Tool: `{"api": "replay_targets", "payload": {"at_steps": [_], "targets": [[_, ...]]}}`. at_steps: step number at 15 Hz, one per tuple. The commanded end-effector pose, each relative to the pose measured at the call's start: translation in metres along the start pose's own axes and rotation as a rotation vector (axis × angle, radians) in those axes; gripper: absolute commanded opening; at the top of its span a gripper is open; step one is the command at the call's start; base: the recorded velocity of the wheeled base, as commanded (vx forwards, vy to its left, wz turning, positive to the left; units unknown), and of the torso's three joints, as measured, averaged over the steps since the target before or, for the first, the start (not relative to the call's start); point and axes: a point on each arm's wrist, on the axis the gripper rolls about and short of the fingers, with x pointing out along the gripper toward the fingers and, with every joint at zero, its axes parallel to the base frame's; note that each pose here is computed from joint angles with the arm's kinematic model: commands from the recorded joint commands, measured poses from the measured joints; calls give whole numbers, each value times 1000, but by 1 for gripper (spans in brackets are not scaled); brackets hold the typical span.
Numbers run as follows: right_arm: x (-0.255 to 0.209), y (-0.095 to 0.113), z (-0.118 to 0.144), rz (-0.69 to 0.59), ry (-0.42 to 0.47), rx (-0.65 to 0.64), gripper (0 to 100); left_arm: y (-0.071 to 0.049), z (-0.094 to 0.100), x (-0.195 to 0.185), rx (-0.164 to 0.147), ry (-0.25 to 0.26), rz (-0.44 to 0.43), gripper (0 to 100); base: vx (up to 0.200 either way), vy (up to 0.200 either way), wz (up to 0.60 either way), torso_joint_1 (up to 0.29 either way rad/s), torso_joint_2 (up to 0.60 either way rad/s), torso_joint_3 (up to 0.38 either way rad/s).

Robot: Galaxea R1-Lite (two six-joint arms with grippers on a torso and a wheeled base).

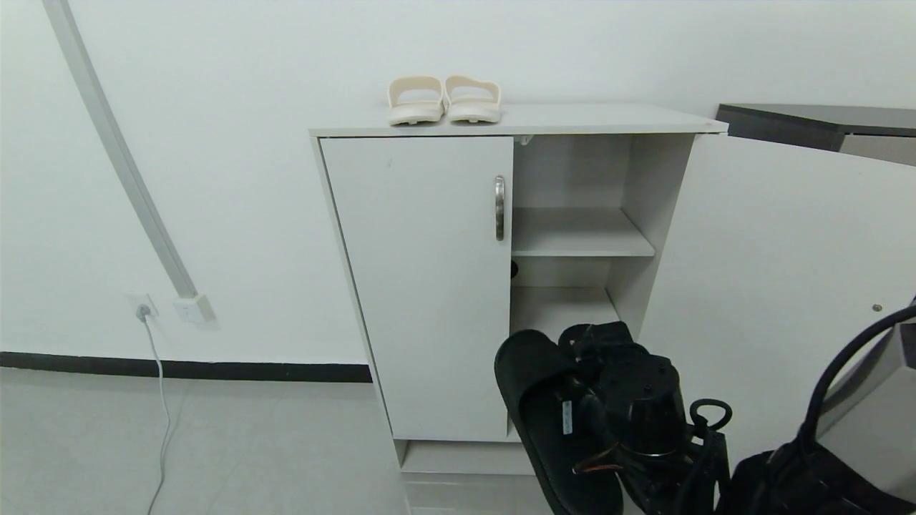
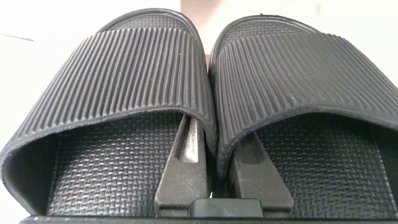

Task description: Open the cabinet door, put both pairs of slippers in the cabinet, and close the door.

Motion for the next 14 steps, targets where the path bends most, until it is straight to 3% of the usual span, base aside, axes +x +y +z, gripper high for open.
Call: {"api": "replay_targets", "payload": {"at_steps": [1,4,7,11,14], "targets": [[28,25,-1,-94,-35,10,0,0,0,0,-1,3,0,0,0,0,0,0,0,0],[42,35,17,-195,-20,71,0,0,0,0,0,3,0,0,0,0,0,0,0,0],[50,28,16,-252,42,116,0,0,0,0,-1,3,0,0,0,0,0,0,0,0],[55,25,9,-266,54,110,0,0,0,0,-6,3,0,0,0,0,0,0,0,0],[61,22,1,-282,70,105,0,0,0,0,-7,3,0,0,0,-200,0,1,-2,6]]}}
